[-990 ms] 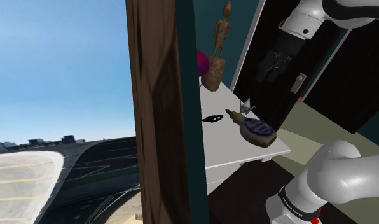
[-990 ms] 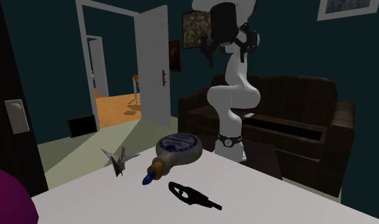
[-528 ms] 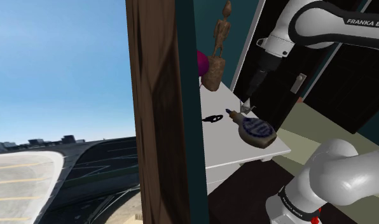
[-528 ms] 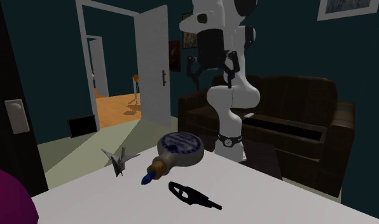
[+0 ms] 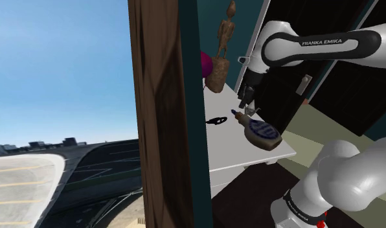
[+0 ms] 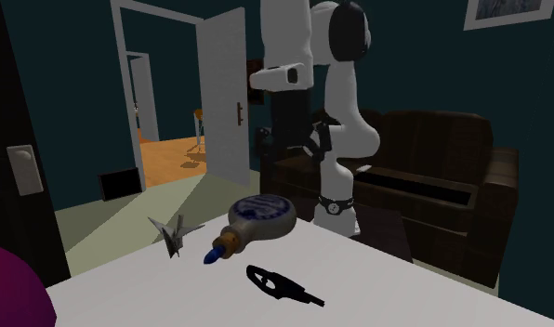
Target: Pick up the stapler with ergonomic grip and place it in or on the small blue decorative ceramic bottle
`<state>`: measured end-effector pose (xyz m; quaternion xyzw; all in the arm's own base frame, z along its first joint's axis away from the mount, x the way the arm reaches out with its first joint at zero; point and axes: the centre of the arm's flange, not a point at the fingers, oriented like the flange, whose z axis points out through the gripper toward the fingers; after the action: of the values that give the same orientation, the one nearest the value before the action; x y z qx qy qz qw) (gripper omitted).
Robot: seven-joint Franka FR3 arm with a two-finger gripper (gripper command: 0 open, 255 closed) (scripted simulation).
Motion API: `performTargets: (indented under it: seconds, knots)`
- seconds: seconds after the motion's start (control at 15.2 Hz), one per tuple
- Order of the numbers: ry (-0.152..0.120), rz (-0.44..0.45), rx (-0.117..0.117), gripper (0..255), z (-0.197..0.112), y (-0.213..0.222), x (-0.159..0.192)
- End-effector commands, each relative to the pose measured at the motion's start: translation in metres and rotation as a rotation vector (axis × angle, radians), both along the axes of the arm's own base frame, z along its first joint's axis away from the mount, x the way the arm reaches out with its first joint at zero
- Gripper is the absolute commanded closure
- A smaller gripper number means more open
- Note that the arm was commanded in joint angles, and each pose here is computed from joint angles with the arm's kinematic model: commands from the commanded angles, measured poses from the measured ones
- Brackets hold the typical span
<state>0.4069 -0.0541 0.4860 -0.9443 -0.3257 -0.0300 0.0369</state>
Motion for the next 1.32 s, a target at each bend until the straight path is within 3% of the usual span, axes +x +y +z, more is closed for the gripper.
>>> performTargets:
  seconds: [0.0,0.73,1.25]
  knots:
    - [-0.003,0.108,-0.016,0,-0.023,0.001,0.015]
    - [-0.007,0.662,-0.097,0,-0.141,0.025,0.1]
    - [-0.007,0.671,-0.099,0,-0.183,0.026,0.102]
